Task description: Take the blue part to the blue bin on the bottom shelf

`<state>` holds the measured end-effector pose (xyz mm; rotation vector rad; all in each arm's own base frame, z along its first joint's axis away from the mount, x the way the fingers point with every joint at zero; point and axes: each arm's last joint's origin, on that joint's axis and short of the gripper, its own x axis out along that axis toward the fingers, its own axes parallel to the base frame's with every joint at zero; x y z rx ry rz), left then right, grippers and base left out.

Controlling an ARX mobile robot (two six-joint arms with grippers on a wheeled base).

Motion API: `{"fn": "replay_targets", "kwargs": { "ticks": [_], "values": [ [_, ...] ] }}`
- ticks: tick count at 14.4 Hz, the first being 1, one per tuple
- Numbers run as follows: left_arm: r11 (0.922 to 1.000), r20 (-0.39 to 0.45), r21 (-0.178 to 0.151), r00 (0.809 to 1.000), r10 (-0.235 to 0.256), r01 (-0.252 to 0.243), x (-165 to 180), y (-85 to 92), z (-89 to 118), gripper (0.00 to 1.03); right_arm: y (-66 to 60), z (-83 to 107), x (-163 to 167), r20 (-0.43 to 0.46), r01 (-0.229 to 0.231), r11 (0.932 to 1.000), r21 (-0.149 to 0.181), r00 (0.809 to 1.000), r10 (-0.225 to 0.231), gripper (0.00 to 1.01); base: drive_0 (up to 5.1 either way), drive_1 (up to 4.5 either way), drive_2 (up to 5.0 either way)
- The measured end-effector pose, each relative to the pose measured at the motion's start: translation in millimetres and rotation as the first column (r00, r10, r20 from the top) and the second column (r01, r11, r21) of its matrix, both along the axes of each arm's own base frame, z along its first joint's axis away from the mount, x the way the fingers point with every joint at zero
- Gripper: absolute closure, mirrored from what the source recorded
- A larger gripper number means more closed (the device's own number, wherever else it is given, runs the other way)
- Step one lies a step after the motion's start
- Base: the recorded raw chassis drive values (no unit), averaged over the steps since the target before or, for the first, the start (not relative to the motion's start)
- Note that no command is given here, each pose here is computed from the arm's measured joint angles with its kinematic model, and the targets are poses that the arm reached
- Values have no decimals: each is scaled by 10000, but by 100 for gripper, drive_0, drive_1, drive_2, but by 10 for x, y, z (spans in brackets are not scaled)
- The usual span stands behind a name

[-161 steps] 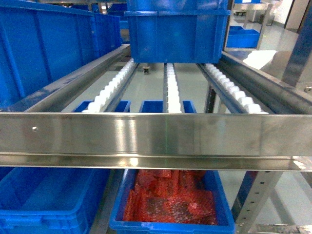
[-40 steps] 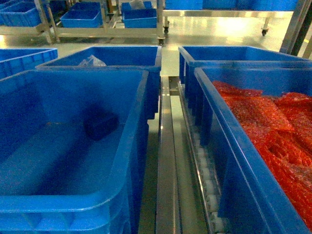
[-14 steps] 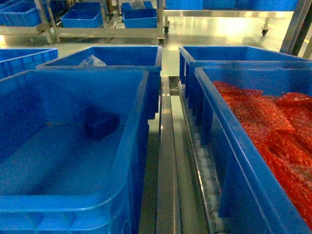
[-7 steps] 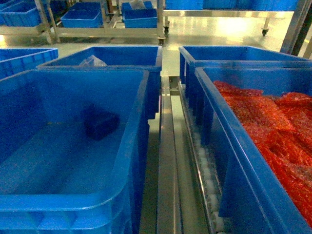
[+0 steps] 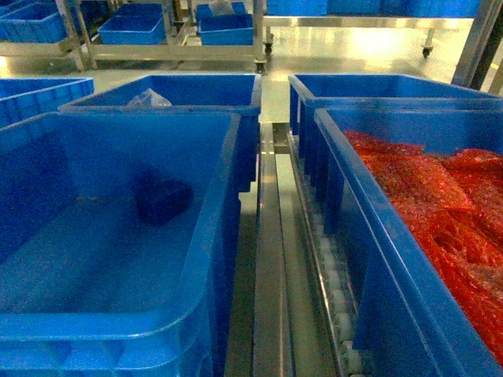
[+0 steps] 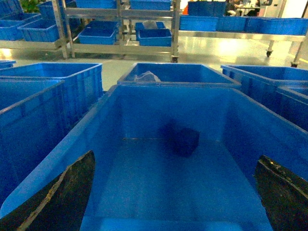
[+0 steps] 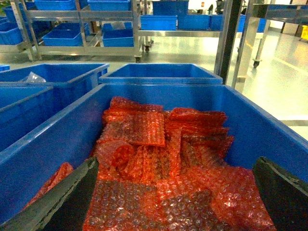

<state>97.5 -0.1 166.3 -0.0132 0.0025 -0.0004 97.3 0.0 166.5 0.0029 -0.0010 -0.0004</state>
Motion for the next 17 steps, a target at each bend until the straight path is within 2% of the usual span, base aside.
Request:
{"fn": "replay_targets", "kwargs": {
  "ticks": [17],
  "values": [
    [10000,0,0,10000,-4,4,0,0,0,5,0,0,0,0,0,10000,0,10000,0,3,0,0,0]
  ]
}}
